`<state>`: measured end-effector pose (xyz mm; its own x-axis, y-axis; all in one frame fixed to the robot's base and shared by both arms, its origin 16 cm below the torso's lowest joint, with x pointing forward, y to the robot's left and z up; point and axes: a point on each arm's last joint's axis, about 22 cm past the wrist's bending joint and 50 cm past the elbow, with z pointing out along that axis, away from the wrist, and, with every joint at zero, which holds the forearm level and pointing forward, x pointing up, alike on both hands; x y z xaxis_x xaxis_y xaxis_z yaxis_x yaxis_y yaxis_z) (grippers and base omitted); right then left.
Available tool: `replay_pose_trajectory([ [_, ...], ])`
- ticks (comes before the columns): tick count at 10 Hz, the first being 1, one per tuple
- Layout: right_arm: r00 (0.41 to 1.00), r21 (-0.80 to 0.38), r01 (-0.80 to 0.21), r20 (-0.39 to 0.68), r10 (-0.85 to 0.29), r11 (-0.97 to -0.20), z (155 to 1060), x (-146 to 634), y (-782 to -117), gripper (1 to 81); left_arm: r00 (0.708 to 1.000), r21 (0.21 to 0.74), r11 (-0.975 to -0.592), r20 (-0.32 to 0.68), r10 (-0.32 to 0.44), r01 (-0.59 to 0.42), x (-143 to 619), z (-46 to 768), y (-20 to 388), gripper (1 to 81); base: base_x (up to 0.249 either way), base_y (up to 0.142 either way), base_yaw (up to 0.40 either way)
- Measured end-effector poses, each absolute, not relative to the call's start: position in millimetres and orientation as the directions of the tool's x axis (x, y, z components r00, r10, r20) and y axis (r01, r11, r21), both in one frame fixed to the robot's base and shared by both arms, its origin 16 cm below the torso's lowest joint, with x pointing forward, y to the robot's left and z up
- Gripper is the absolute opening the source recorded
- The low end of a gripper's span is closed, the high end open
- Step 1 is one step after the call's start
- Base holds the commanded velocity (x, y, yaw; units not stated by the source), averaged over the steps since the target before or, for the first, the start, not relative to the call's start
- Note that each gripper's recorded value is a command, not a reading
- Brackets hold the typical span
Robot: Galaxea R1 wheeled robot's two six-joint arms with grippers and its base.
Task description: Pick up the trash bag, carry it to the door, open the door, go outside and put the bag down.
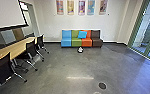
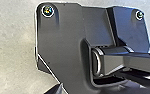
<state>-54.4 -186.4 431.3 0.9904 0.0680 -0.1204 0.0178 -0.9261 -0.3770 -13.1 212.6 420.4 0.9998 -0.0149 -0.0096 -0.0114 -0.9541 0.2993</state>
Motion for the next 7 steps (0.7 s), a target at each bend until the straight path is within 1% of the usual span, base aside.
replay_pose_trajectory([
  [7, 0.988, -0.376, 0.014, -0.138, 0.071, -0.926, 432.1, -63.2, -186.9, 81.1, 1.000, 0.300, -0.954, -0.017, -0.015, -0.009, -17.7, 420.5, 212.5, 81.1, 0.187, 0.000, 0.000],
])
